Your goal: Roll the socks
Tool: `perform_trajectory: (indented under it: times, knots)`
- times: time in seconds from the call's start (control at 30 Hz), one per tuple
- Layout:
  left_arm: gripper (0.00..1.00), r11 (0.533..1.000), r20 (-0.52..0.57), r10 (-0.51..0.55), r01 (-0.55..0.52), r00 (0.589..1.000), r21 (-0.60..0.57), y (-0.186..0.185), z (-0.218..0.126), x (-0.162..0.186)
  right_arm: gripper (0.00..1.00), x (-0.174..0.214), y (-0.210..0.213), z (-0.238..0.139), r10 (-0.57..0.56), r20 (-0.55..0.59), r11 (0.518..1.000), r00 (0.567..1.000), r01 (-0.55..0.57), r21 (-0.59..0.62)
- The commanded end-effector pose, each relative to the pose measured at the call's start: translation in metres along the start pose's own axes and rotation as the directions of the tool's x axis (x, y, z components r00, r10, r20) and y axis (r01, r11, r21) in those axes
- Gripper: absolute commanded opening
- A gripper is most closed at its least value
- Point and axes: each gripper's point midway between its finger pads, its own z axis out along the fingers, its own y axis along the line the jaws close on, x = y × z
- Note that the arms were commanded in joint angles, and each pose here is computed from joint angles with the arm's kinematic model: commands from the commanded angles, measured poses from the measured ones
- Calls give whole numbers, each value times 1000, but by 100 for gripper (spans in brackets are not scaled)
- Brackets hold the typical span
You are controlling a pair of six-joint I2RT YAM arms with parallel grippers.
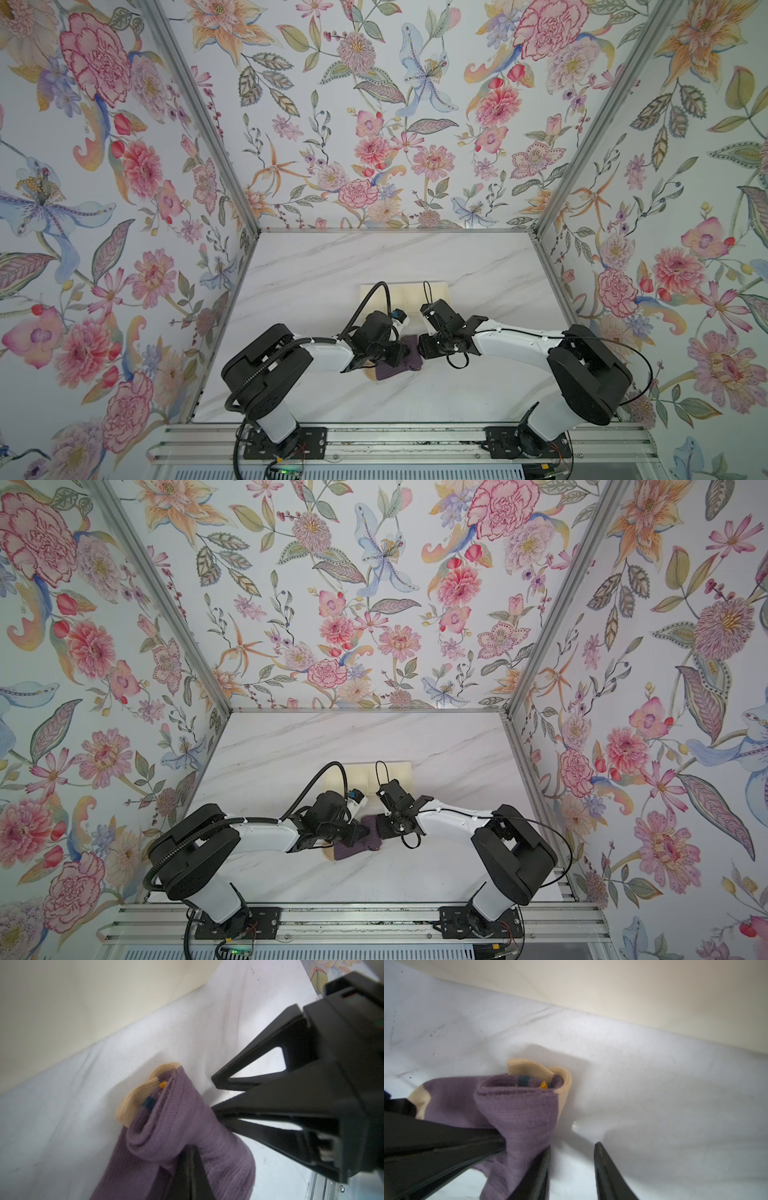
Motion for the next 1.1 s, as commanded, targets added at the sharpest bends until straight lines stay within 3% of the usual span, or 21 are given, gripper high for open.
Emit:
perform_trajectory:
  times: [0.0, 0.4, 0.77, 1.07]
  knots:
    - [0, 998, -142, -24, 15, 990, -65, 16, 1, 41, 37, -14, 15, -10, -5, 74, 998, 997, 9, -59]
    - [0, 997, -139, -24, 14, 990, -72, 17, -3, 40, 38, -14, 28, -9, -11, 70, 992, 997, 20, -126]
    - [0, 997, -148, -27, 16, 989, -74, 20, -1, 45, 37, -21, -10, -18, -6, 95, 997, 995, -1, 72]
    - [0, 997, -154, -33, 21, 987, -77, 22, 0, 47, 36, -15, -13, -1, -25, 39, 997, 999, 22, 81]
